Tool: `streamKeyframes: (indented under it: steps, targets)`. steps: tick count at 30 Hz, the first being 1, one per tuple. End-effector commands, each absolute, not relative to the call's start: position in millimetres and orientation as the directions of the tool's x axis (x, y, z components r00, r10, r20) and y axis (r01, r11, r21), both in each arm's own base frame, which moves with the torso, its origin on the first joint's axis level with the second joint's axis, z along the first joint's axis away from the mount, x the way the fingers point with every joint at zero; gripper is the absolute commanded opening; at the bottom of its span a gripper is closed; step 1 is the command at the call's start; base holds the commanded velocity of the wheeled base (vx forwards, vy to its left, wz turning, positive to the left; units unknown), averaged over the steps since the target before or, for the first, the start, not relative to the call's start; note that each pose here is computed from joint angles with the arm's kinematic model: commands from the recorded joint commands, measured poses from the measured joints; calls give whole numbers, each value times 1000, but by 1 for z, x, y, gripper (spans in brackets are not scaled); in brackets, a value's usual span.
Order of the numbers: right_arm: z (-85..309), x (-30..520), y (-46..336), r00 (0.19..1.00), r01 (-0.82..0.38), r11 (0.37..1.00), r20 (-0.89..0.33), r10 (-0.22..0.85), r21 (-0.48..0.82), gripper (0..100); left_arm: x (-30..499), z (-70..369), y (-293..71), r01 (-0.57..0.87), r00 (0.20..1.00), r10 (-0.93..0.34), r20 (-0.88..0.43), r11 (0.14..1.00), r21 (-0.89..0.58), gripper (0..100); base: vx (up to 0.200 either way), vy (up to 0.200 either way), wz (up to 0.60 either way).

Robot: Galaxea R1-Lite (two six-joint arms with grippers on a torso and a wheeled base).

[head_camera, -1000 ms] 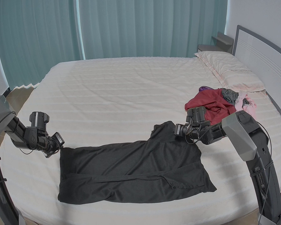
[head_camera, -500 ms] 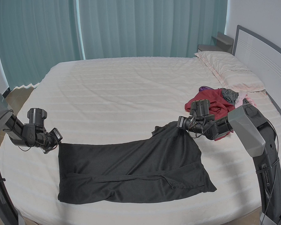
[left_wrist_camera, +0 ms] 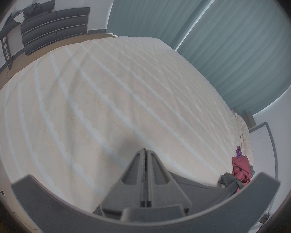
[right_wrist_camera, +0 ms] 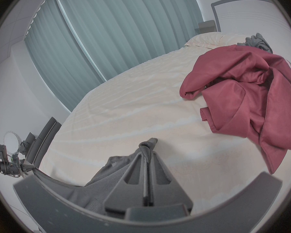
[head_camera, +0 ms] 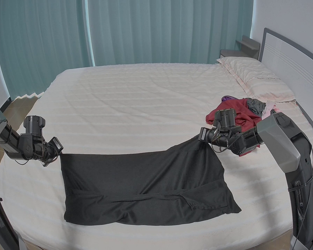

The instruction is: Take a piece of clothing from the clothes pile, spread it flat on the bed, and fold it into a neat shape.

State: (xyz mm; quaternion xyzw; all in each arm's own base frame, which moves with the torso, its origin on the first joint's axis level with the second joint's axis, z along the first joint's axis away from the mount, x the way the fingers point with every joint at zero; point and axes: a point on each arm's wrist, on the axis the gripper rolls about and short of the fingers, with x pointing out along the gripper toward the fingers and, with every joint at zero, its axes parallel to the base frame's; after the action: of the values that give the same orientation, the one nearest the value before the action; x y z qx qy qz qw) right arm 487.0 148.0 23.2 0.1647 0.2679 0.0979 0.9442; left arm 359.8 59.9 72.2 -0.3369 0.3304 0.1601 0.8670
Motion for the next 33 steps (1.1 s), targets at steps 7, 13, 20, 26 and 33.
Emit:
streamKeyframes:
  steps: [7, 13, 20, 26, 33]
  targets:
    - [43, 485, 148, 854, -108, 925, -443, 275, 365, 0, 363, 78, 62, -495, 744, 60, -665, 719, -489, 0, 0, 0, 0]
    - [47, 477, 147, 842, -108, 929, -465, 274, 353, 0, 359, 81, 65, -499, 746, 67, -663, 716, -489, 0, 0, 0, 0]
    - [37, 464, 140, 815, -115, 947, -517, 262, 298, 0, 349, 84, 71, -516, 740, 82, -668, 706, -485, 0, 0, 0, 0]
    - [55, 463, 140, 838, -141, 943, -471, 275, 300, 0, 334, 84, 73, -509, 728, 85, -680, 732, -453, 0, 0, 0, 0]
    - [56, 461, 142, 840, -155, 944, -464, 282, 292, 0, 337, 83, 77, -512, 734, 94, -673, 728, -457, 0, 0, 0, 0]
